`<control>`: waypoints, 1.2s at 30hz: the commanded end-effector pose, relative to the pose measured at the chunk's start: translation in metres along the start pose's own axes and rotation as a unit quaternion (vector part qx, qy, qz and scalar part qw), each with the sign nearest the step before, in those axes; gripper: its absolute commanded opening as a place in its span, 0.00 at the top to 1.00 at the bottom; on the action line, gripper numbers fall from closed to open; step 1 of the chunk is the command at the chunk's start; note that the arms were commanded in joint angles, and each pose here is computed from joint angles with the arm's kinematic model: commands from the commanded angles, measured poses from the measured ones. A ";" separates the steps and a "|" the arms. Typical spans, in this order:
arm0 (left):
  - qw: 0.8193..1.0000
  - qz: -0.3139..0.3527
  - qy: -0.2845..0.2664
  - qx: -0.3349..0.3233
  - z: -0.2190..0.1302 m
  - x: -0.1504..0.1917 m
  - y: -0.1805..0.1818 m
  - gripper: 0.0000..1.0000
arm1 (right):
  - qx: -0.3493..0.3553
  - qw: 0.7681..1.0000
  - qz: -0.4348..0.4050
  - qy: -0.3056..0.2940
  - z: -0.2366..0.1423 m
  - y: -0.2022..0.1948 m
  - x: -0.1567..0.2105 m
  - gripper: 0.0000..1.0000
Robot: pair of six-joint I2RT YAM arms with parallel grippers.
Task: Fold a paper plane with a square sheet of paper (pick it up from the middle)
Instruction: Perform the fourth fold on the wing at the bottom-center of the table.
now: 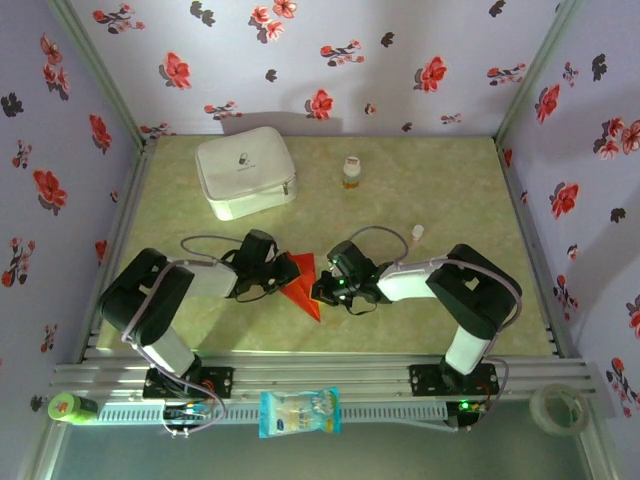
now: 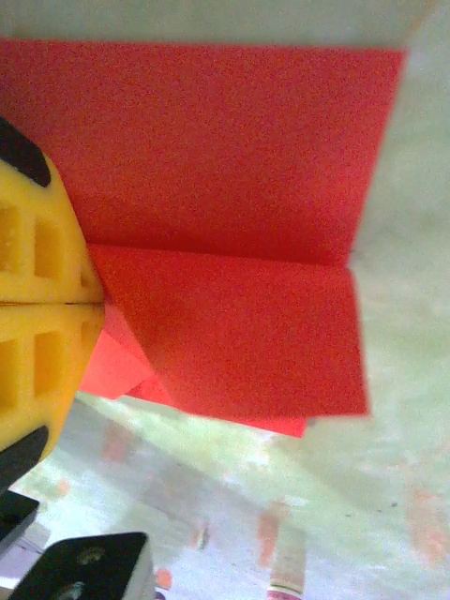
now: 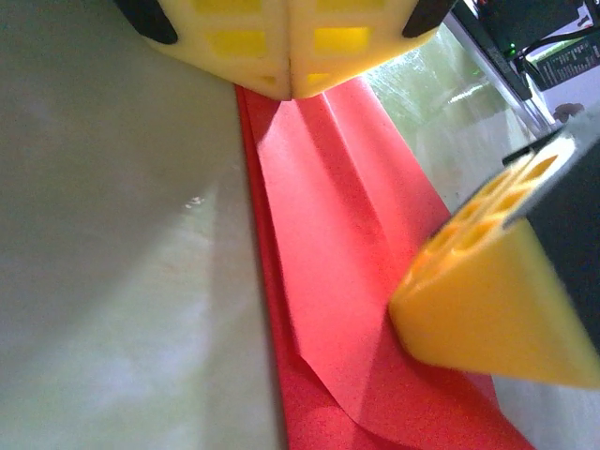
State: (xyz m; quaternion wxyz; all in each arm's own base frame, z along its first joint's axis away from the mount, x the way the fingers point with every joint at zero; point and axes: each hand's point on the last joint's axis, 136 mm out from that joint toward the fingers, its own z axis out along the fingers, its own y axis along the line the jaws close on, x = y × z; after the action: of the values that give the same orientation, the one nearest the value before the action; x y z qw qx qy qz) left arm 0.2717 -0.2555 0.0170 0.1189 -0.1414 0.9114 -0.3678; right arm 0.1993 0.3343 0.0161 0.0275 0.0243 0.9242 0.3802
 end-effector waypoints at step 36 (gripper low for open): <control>0.996 0.020 -0.060 -0.065 -0.026 -0.078 0.006 0.89 | 0.121 0.988 -0.026 0.089 -0.009 -0.071 0.042 1.00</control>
State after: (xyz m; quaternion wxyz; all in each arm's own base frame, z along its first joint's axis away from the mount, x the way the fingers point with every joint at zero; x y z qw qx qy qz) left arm 0.3326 -0.2125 0.0229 0.1544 -0.1596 0.9281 -0.2988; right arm 0.1914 0.3298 0.0146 0.0300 -0.0413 0.9280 0.3690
